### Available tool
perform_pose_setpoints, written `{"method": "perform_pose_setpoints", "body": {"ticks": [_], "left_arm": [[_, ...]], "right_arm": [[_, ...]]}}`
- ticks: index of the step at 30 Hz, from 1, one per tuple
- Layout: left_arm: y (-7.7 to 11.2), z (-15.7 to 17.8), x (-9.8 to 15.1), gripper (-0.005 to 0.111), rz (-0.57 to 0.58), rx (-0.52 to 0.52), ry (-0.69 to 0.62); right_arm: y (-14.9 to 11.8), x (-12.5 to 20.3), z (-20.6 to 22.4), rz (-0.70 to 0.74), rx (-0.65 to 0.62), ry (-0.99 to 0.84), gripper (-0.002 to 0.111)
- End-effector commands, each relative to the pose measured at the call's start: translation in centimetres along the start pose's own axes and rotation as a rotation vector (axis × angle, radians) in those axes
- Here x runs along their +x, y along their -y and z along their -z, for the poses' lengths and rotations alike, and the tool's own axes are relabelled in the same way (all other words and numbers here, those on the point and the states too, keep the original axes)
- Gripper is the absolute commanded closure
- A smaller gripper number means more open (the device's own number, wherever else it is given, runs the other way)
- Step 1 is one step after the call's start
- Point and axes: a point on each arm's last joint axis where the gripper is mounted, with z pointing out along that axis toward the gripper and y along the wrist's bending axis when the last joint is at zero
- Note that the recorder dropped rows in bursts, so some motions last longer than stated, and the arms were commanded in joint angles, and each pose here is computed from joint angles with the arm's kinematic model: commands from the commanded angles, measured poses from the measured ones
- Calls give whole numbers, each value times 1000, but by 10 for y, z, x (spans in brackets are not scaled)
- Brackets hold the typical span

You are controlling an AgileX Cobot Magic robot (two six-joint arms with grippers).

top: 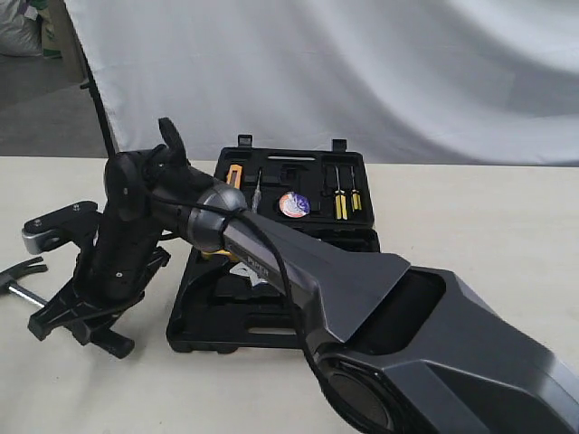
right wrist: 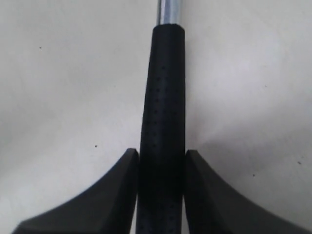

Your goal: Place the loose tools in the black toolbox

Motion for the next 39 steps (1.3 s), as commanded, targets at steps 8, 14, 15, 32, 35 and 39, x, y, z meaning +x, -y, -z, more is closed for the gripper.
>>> {"method": "perform_pose_setpoints", "body": {"ticks": [8,14,15,32,35,39], "left_arm": [[-1,0,-2,106,0,-21,20],[-1,0,-2,106,0,-21,20],[-1,0,-2,106,0,-21,20],[-1,0,-2,106,0,-21,20],[-1,0,-2,106,0,-21,20],[-1,0,-2,106,0,-21,20]], "right_arm": [[-7,-8,22,23,-4,38,109],[-9,-7,23,9,-5,36,109],[-10,-6,24,9,-7,27,109],[-33,40,53,50,-22,-179,109],[-40,53,67,66,-33,-157,109],[-43,87,76,61,-10,-151,109]]}}
